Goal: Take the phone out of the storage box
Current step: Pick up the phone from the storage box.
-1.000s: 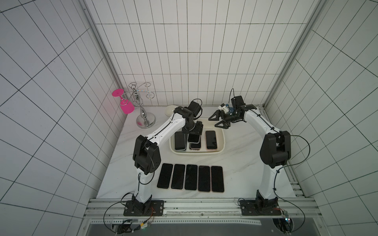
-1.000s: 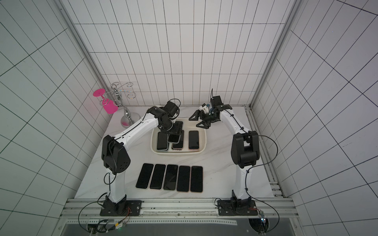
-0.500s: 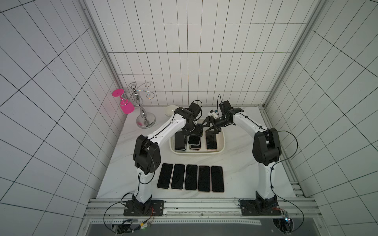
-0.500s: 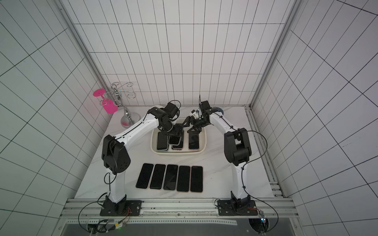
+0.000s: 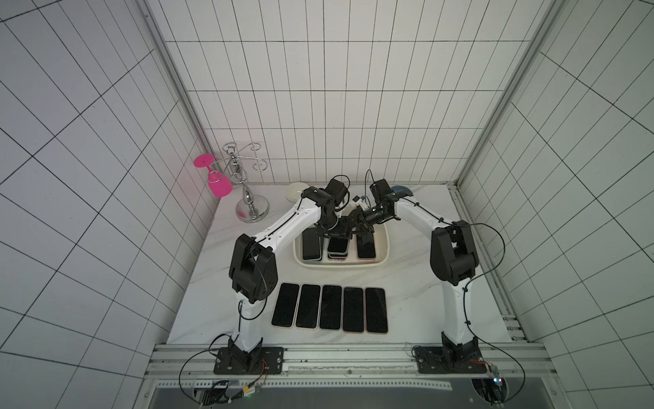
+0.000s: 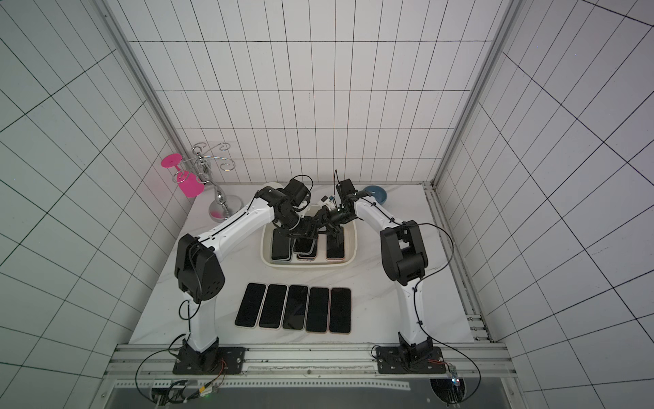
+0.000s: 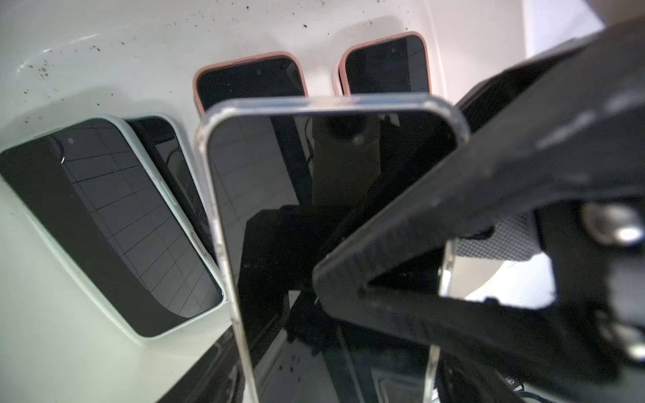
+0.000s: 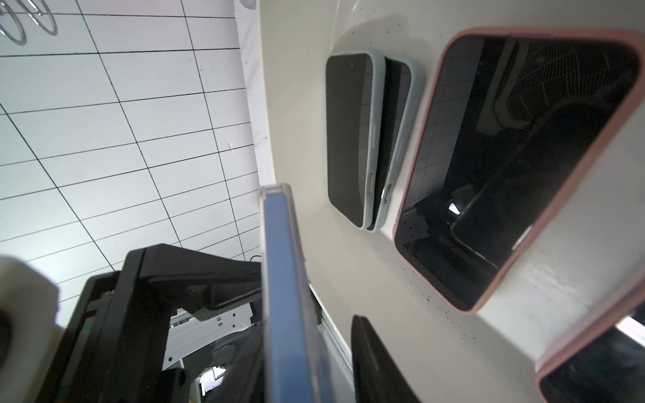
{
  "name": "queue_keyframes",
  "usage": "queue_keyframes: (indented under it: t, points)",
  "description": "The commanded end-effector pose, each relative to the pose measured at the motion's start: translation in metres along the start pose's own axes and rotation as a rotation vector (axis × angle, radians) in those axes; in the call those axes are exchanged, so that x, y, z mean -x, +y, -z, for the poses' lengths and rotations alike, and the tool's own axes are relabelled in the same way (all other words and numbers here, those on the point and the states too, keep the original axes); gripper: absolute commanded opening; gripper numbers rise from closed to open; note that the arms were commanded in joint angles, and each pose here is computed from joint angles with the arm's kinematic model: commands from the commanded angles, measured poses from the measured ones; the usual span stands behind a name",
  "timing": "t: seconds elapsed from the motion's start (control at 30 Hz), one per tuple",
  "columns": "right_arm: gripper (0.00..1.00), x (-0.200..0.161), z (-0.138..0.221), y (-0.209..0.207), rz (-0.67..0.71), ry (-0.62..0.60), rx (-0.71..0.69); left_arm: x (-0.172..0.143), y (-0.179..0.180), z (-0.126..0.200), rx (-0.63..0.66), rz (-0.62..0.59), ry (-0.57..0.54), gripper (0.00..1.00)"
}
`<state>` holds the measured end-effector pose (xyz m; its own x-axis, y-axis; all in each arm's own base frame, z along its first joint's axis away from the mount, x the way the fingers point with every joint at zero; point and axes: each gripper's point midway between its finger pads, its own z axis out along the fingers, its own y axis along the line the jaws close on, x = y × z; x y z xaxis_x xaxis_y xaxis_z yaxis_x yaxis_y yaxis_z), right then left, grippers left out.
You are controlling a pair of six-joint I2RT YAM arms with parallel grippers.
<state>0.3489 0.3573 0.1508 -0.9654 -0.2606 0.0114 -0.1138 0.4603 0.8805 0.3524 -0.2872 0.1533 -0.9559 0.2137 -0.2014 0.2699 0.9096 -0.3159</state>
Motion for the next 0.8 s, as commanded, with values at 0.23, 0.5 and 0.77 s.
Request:
queue_keyframes:
  t: [0.23,0.5,0.77]
  points:
    - [0.08,-0.030,0.043,0.018,0.025,-0.056,0.007,0.024,-0.022,0.064,-0.156,-0.014,-0.156,0.92]
    - [0.01,-0.153,0.134,-0.058,-0.071,0.034,-0.609,0.038,0.001,0.137,-0.318,0.105,-0.340,0.98]
    - [0.00,-0.228,0.143,-0.109,-0.249,0.111,-0.802,0.014,0.004,0.118,-0.354,0.122,-0.310,0.98]
